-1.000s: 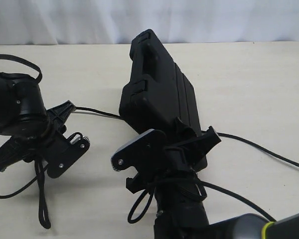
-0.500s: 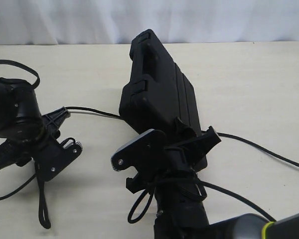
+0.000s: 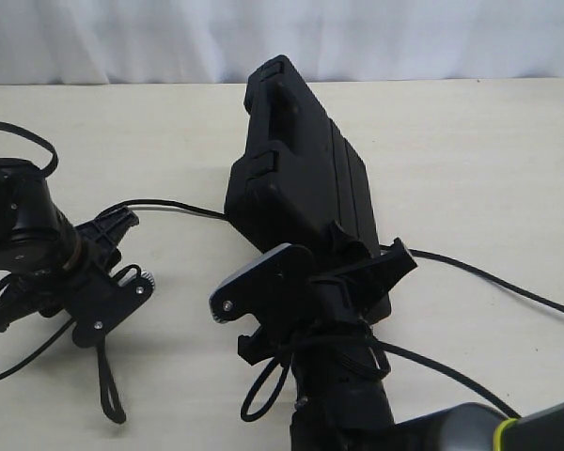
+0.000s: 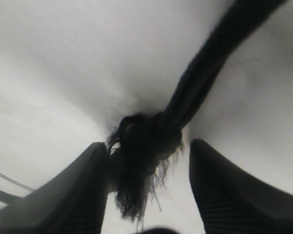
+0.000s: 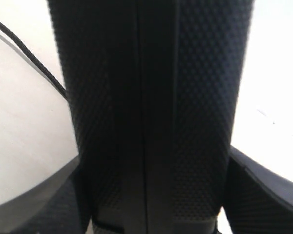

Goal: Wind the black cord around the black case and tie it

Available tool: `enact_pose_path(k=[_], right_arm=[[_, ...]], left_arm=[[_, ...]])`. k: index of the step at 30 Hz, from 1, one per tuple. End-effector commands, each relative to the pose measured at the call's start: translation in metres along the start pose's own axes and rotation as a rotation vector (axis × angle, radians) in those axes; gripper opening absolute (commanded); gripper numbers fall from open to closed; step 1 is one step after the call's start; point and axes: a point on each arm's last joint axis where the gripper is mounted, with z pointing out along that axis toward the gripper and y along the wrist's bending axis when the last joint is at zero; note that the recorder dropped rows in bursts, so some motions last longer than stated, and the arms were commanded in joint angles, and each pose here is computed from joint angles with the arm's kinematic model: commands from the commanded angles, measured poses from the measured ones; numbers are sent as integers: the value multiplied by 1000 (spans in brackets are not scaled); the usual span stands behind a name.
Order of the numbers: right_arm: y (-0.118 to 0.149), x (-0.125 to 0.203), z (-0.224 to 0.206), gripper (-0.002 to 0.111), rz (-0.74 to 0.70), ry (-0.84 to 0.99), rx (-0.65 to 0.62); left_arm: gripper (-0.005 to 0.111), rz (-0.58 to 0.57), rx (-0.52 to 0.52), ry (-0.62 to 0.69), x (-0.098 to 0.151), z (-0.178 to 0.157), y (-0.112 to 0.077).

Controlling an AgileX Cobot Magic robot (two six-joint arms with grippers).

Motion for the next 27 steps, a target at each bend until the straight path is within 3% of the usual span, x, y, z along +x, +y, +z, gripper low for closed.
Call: enact_pose_path(k=[1, 5, 9, 11, 15, 19, 24, 25, 27], right_arm=[[-6, -7, -1, 4, 13, -45, 26], [-6, -7, -1, 4, 15, -45, 26], [-6, -7, -1, 4, 18, -44, 27], [-6, -7, -1, 4, 20, -45, 26], [-6, -7, -1, 4, 34, -45, 26], [-10, -12, -3, 4, 92, -56, 24], [-19, -16, -8, 4, 123, -56, -3], [-23, -15, -10, 4, 128, -49, -22], [-28, -13, -12, 4, 127, -47, -24]], left_arm=[[50, -9, 30, -18, -3, 8, -4], [44, -11, 63, -61, -12, 23, -10], [15, -10, 33, -41, -8, 14, -7], [3, -90, -7, -26, -3, 1, -4], [0, -411, -170, -14, 14, -39, 10], [0, -785, -306, -94, 33, -76, 18], [0, -1109, -340, -199, 54, -93, 14], [0, -1236, -337, -239, 63, -95, 13], [0, -1307, -332, -264, 69, -95, 13]])
